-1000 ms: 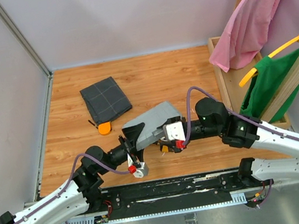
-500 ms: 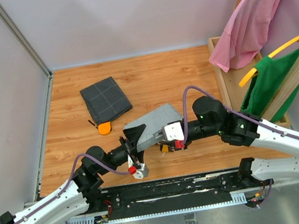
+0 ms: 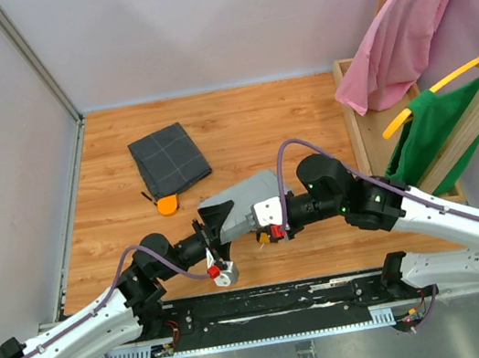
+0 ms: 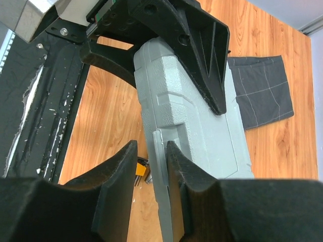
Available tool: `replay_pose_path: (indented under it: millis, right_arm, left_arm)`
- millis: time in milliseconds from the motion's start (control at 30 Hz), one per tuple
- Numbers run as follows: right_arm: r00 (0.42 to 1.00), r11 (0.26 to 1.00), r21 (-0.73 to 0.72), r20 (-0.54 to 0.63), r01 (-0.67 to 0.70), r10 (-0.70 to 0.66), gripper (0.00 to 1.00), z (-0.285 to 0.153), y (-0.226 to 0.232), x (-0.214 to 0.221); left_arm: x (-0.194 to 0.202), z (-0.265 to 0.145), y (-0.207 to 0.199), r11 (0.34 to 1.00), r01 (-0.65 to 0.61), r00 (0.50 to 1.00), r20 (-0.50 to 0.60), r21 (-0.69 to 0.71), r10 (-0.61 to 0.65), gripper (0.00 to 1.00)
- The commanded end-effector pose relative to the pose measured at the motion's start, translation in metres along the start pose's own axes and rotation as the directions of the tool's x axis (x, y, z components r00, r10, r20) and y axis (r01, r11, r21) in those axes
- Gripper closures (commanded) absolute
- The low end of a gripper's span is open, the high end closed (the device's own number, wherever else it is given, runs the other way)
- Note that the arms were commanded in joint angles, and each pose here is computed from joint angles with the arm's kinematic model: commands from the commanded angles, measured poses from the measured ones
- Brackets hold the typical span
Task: Sort the tools into containers
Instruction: Open the storage box at the center of the board.
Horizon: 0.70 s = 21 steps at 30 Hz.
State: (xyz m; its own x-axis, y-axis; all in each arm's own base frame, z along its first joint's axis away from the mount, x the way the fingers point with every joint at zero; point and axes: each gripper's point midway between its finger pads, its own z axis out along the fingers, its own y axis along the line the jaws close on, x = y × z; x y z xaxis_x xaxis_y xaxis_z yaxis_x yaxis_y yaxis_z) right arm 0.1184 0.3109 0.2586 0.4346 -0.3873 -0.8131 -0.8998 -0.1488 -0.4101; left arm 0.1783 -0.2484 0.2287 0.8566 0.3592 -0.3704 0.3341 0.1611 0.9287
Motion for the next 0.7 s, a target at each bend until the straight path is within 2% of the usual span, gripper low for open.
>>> replay_pose_path:
  millis: [0,100,267,500,667]
  right_arm:
    - [0.996,1.000,-0.018,-0.083,0.005,-0.006,0.69,0.001,0.004,0.014]
    - [0.994,1.000,0.005,-0.108,0.021,-0.020,0.70,0.001,-0.003,0.018]
    - [0.987,0.998,0.039,-0.156,0.045,-0.038,0.78,-0.001,-0.013,0.023]
    - [0.970,0.989,0.086,-0.224,0.117,-0.095,0.99,-0.006,-0.026,0.031]
    - [0.954,0.974,0.145,-0.268,0.174,-0.131,1.00,-0.009,-0.042,0.034]
  left_arm:
    - [-0.017,-0.003,0.043,0.988,-0.033,0.998,0.050,-0.148,0.040,1.00]
    - [-0.017,-0.003,0.043,0.988,-0.032,0.998,0.051,-0.149,0.040,1.00]
    - [-0.018,-0.003,0.042,0.989,-0.027,0.998,0.055,-0.146,0.035,1.00]
    - [-0.021,-0.002,0.041,0.990,0.004,0.997,0.074,-0.141,0.006,1.00]
    - [-0.020,0.000,0.038,0.991,0.038,0.997,0.078,-0.128,-0.028,0.82]
